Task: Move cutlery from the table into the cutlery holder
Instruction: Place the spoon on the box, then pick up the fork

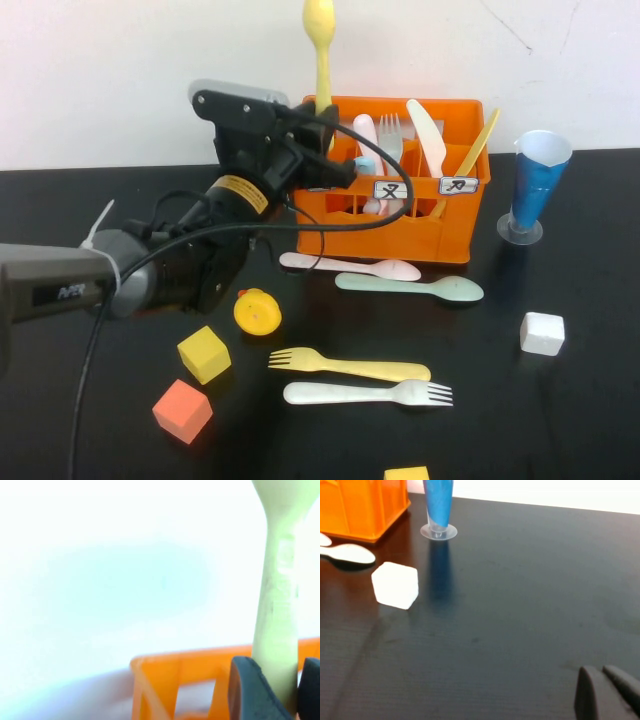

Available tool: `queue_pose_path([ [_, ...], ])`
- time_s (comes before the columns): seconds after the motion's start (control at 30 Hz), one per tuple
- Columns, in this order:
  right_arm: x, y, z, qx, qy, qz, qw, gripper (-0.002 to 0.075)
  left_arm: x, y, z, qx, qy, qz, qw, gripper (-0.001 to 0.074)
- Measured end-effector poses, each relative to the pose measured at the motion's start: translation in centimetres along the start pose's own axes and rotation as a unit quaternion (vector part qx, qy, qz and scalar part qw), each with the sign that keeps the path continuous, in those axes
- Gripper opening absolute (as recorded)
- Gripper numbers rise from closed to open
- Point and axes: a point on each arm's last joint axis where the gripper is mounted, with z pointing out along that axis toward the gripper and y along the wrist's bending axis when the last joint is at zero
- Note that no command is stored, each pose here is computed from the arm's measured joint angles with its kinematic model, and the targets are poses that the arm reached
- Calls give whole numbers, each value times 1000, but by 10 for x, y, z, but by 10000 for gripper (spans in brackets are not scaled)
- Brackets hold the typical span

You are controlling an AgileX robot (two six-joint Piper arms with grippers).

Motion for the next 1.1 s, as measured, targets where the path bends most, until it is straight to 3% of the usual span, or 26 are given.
queue_pose_path([
  [0.23,0,0,0,0,0,0,1000,-3,9,1,1,2,24,6,1000,174],
  [0.47,0,0,0,0,0,0,1000,-3,5,0,0,-2,38,9,999,293],
  [0.6,0,0,0,0,0,0,1000,-3,-15,-5,-5,2,45,22,999,305],
  [0.77,0,0,0,0,0,0,1000,-3,-61,-20,-25,17,85,88,992,291],
  [0.93,0,0,0,0,0,0,1000,-3,-103,-40,-65,-20,187,163,969,153],
  [1.1,0,0,0,0,0,0,1000,-3,-96,-44,-96,-61,350,220,909,66],
])
